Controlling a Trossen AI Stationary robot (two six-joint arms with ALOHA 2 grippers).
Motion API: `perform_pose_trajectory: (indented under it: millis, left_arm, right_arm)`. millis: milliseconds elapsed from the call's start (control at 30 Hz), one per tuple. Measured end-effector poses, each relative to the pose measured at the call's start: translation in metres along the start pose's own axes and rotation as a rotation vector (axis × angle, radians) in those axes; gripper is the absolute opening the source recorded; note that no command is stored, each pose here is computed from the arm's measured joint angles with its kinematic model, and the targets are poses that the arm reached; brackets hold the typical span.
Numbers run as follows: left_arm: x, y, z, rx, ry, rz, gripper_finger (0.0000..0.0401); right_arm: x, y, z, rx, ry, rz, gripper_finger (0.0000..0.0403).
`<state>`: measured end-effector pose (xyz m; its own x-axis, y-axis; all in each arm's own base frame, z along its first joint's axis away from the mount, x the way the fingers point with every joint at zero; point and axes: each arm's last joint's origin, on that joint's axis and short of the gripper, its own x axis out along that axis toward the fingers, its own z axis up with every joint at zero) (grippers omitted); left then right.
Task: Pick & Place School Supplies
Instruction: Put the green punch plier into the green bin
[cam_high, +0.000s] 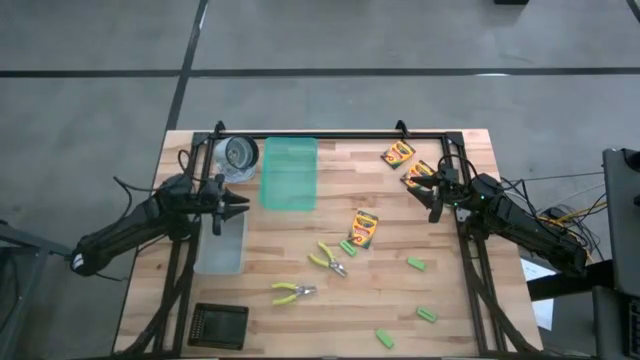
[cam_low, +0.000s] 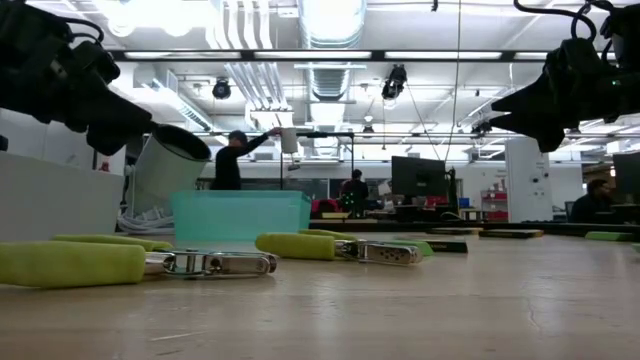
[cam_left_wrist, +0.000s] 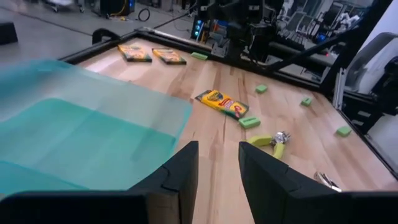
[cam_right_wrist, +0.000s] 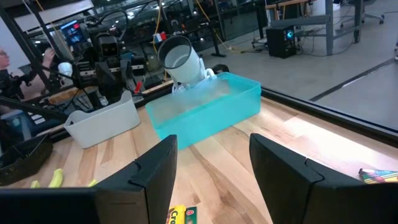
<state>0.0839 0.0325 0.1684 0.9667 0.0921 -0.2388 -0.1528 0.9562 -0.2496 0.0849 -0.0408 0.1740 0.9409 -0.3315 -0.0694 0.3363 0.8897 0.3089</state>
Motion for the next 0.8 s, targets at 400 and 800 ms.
perform_pose_trajectory:
  millis: [400, 800]
  left_arm:
    - [0.000, 0.000, 0.005, -0.051, -0.052, 0.015, 0.0119]
    - [-0.022, -0.016, 0.048, 0.115, -0.189, -0.016, 0.0119]
  right_arm:
    - [0.000, 0.000, 0.000, 0.000, 0.000, 0.000, 0.0196]
    - [0.000, 0.000, 0.000, 0.000, 0.000, 0.000, 0.0196]
